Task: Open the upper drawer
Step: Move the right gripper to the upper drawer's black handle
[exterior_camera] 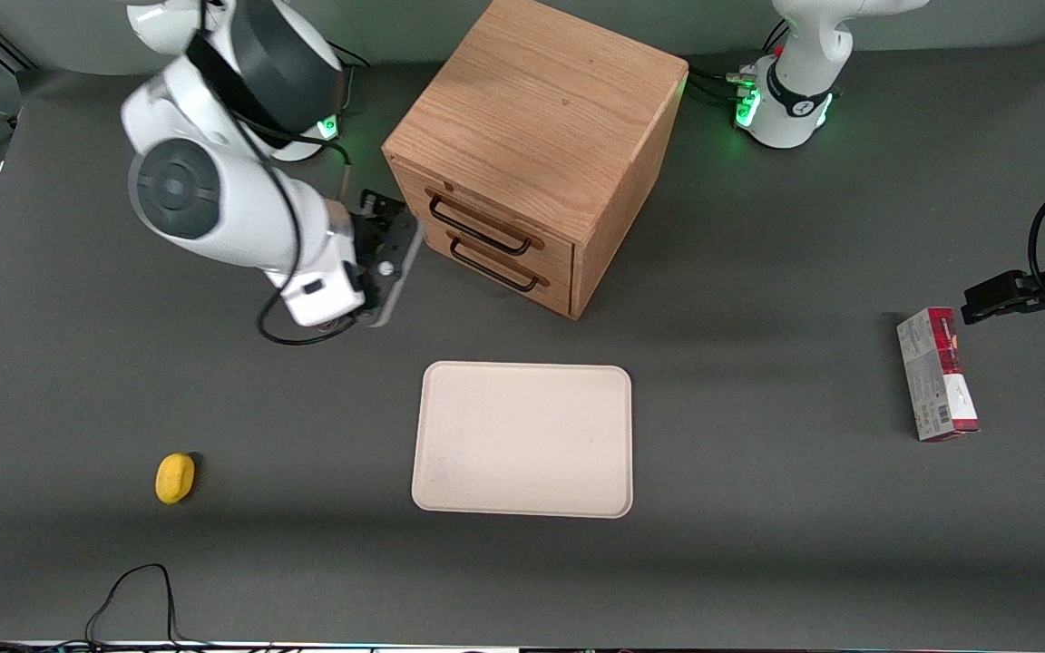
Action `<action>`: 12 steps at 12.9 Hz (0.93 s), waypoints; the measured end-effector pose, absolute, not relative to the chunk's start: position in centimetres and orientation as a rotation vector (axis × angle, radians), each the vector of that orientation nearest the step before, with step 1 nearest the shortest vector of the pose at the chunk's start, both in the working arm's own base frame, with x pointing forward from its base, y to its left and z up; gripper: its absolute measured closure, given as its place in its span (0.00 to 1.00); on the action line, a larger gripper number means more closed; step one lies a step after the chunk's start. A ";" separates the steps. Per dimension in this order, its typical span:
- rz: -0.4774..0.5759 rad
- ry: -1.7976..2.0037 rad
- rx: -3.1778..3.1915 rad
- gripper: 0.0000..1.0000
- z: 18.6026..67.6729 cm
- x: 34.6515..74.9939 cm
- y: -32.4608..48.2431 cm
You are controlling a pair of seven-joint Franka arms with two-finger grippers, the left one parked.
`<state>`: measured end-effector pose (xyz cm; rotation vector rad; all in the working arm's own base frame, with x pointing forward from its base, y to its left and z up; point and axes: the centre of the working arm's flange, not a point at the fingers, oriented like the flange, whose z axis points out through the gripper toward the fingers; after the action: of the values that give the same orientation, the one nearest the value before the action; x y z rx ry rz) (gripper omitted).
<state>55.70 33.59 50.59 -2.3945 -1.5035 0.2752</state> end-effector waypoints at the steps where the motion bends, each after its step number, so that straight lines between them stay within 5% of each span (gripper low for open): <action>1: 0.306 -1.511 -2.354 0.00 49.2 55.4 34.9; 12: 0.472 -1.495 -2.247 0.00 42.1 53.9 40.1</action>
<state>53.89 40.06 42.13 -2.2467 -1.4946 0.4716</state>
